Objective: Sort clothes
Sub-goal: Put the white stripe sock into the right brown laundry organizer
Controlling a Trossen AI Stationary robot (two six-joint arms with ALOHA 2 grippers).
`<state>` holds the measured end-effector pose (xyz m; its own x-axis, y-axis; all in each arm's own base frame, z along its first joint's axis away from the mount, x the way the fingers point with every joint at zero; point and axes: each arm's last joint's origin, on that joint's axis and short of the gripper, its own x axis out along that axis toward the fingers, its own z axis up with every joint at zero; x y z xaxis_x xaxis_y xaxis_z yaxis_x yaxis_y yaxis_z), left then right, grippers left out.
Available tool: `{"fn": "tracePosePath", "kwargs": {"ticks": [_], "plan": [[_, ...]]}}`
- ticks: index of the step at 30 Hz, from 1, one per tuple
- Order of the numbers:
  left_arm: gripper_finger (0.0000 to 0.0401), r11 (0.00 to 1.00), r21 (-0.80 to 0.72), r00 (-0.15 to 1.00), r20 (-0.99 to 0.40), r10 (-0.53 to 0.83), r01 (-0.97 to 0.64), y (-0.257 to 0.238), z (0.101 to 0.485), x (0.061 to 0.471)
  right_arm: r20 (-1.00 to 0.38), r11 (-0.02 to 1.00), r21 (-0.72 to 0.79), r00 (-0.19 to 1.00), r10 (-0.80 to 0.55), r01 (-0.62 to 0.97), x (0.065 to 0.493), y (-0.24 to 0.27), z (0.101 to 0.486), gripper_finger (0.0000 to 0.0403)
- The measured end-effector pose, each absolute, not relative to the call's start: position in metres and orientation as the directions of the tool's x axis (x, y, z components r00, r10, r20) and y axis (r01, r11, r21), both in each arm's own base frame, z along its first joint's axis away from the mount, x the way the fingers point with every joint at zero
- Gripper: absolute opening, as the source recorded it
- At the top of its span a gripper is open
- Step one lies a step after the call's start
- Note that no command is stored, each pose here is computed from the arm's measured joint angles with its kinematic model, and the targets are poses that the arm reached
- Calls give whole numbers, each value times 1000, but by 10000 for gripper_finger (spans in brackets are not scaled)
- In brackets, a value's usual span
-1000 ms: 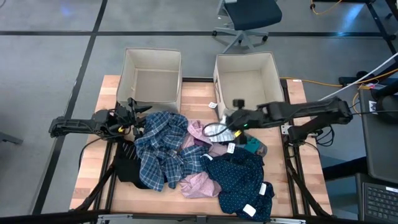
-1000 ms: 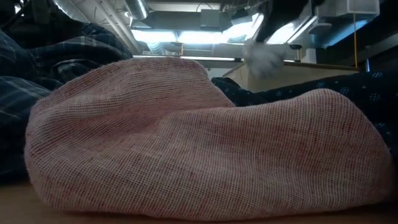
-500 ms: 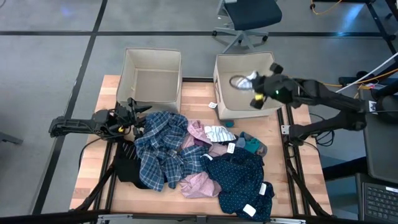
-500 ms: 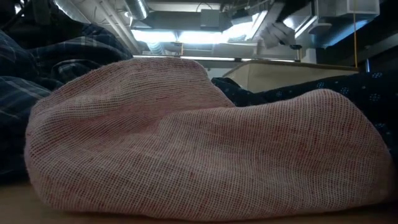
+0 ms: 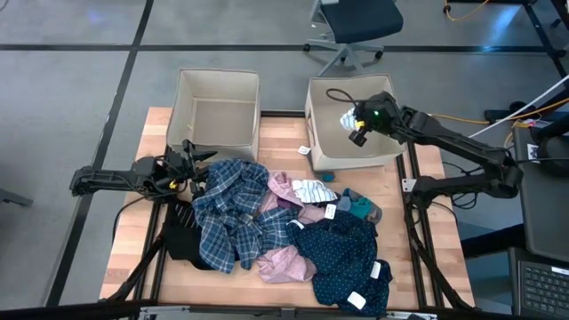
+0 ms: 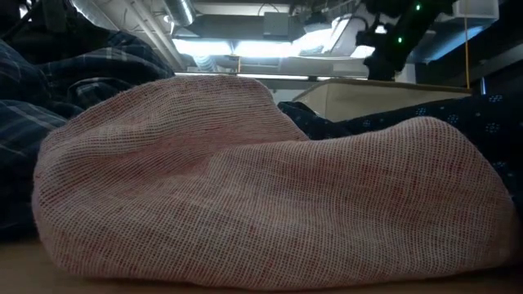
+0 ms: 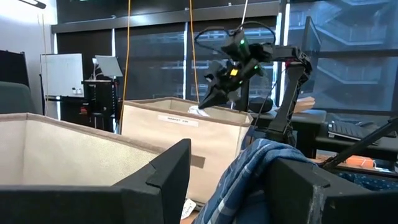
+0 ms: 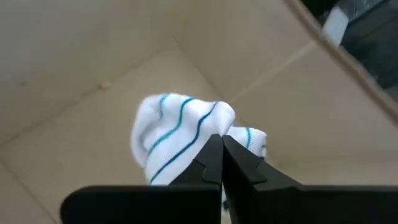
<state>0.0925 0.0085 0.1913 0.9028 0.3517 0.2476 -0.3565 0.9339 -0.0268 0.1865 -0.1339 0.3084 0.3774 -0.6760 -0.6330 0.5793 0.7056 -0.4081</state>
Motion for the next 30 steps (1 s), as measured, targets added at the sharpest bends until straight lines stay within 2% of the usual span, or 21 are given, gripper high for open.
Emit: {"fn": "tracePosePath", "kwargs": {"ticks": [11, 14, 21, 25, 30], "plan": [[172, 936, -49, 905, 239, 351, -349, 8, 190, 93, -671, 701, -349, 356, -650, 622, 189, -140, 295, 14], [172, 936, -45, 908, 228, 350, -350, 8, 189, 93, -674, 701, -350, 353, -649, 621, 190, -141, 294, 46], [172, 936, -43, 910, 223, 350, -349, 8, 189, 93, -680, 707, -351, 353, -643, 613, 189, -140, 306, 158], [172, 936, -43, 910, 223, 350, -349, 8, 189, 93, -679, 795, -270, 478, -557, 543, 196, -126, 335, 197], [172, 936, -43, 910, 223, 349, -349, 8, 189, 93, -624, 937, -146, 706, -336, 317, 217, -91, 357, 208]]}}
